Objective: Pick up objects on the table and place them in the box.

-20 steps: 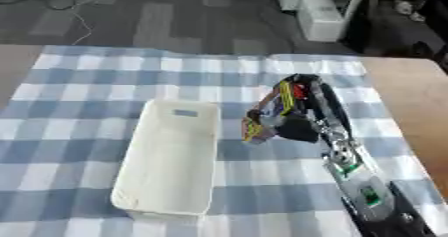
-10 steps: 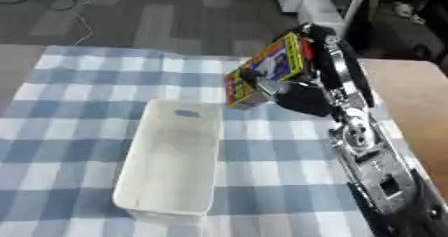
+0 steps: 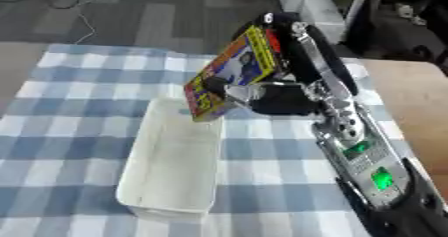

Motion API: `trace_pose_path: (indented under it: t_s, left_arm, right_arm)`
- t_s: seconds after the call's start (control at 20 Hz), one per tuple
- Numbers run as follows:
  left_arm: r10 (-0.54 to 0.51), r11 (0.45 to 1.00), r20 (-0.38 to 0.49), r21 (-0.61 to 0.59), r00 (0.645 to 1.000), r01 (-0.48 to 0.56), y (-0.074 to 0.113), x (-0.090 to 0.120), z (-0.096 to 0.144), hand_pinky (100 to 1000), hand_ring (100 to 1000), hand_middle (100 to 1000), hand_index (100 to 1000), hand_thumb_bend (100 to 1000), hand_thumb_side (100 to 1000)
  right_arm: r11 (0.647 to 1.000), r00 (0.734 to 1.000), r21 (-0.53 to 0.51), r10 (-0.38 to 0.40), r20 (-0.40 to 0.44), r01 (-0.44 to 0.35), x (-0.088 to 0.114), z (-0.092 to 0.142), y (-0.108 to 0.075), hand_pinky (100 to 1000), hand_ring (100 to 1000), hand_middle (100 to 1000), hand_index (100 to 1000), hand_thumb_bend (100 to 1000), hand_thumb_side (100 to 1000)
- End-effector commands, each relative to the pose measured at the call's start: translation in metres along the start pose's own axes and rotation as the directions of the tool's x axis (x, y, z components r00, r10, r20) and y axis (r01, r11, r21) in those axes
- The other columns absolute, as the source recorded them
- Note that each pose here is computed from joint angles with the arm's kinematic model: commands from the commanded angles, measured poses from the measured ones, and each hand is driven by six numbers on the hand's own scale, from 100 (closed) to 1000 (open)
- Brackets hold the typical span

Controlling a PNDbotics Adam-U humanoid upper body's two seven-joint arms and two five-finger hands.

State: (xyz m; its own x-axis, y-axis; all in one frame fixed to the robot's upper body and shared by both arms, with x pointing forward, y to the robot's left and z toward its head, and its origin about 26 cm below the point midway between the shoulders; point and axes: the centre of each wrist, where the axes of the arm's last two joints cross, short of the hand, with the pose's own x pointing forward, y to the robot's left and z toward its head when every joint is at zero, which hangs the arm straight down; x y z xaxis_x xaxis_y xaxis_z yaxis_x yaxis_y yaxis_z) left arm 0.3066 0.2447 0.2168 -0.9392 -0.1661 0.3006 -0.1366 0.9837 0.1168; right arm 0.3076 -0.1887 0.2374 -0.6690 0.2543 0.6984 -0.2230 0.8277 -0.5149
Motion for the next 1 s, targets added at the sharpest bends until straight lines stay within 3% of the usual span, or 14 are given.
trace_pose_path:
  t_s: [0.05,0.15,0.4,0.95,1.0]
  left_arm:
    - [0.008,1.000,0.032,-0.009,0.999,-0.008,0.000,0.005,-0.007,627,673,749,794,595,859]
    - [0.010,1.000,0.033,-0.010,0.999,-0.009,0.000,0.005,-0.008,627,673,749,794,595,859]
    - [0.015,1.000,0.037,-0.007,0.999,-0.015,-0.001,0.005,-0.009,628,673,748,794,596,858]
    - [0.028,1.000,0.045,-0.003,0.999,-0.028,-0.003,0.006,-0.011,629,673,748,794,597,857]
    - [0.029,1.000,0.045,-0.003,0.999,-0.029,-0.004,0.006,-0.012,630,673,748,794,597,857]
  right_arm:
    - [0.998,0.999,0.062,0.012,0.042,-0.014,0.011,-0.005,0.000,100,271,366,503,723,126]
    - [0.994,0.999,0.111,0.007,0.050,-0.013,0.013,-0.007,0.005,100,272,365,502,752,112]
    - [0.982,0.999,0.191,-0.007,0.046,-0.002,0.016,-0.010,0.015,100,274,367,503,724,126]
    - [0.960,1.000,0.279,0.006,0.003,-0.006,0.013,-0.017,0.030,100,278,369,505,726,128]
    - [0.957,1.000,0.289,0.009,-0.002,-0.008,0.011,-0.018,0.031,100,310,381,517,710,111]
